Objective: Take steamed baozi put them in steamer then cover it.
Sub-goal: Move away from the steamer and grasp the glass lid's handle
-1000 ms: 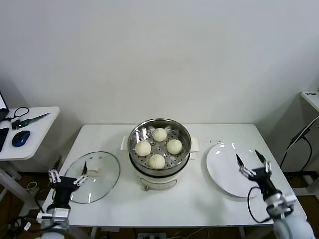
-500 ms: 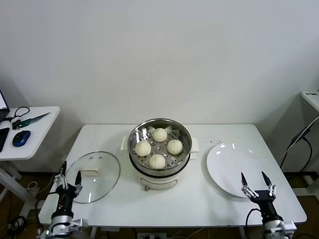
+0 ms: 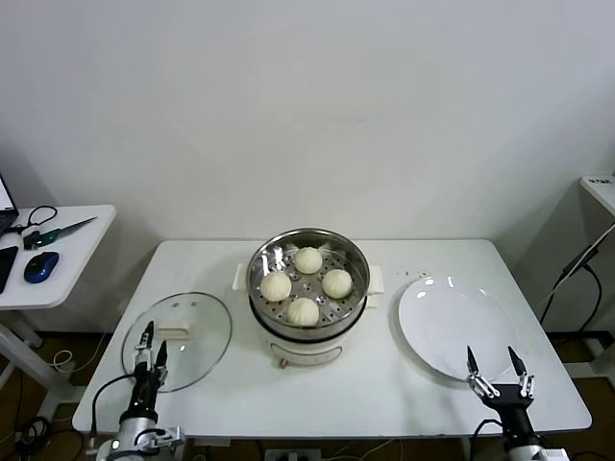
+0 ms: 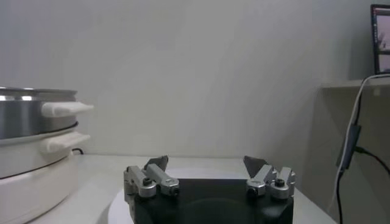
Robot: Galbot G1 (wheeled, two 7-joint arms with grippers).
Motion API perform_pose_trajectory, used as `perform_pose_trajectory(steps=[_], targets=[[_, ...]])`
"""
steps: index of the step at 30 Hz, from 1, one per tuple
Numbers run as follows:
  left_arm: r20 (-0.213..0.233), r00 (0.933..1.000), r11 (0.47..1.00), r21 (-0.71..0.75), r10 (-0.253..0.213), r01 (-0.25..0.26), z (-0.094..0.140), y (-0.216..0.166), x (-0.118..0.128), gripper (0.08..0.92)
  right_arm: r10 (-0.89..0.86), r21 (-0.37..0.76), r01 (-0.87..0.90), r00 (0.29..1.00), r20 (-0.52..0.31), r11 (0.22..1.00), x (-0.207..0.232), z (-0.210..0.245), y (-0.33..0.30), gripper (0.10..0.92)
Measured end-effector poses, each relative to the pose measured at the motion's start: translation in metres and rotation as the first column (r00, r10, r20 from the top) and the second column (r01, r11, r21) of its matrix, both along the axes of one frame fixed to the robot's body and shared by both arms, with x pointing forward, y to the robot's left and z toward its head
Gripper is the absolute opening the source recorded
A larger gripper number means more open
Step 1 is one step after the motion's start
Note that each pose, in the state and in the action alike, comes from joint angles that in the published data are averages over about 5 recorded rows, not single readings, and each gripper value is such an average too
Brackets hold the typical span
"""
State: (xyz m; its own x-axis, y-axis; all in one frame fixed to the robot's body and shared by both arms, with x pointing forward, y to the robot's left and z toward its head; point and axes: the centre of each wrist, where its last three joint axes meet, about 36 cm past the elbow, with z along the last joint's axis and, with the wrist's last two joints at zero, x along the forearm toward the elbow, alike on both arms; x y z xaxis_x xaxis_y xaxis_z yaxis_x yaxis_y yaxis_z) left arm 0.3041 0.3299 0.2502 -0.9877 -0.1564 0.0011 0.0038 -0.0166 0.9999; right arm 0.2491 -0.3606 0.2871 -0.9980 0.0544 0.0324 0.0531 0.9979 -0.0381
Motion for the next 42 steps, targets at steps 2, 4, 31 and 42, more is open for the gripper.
perform_pose_trajectory(steps=[2,4,31,42], targets=[[-0.006,1.0000,1.000,0.013,-0.002,0.002,-0.005,0.001,0.003,0.823,-0.005,0.002,0.005,1.000,0.001,1.000,-0.002,0.000,0.001,0.823],[-0.011,0.9999,1.000,0.024,-0.005,0.005,-0.008,0.002,0.007,0.823,-0.009,0.005,0.009,1.000,0.002,1.000,-0.004,0.001,0.002,0.823],[-0.047,0.9982,0.994,0.102,-0.038,0.043,-0.029,0.030,0.057,0.722,-0.027,0.007,0.027,0.999,0.026,1.000,-0.018,0.002,0.006,0.823],[-0.061,0.9965,0.994,0.088,-0.057,0.062,-0.034,0.033,0.061,0.410,-0.017,0.012,0.017,1.000,0.023,1.000,-0.020,-0.004,0.013,0.823]])
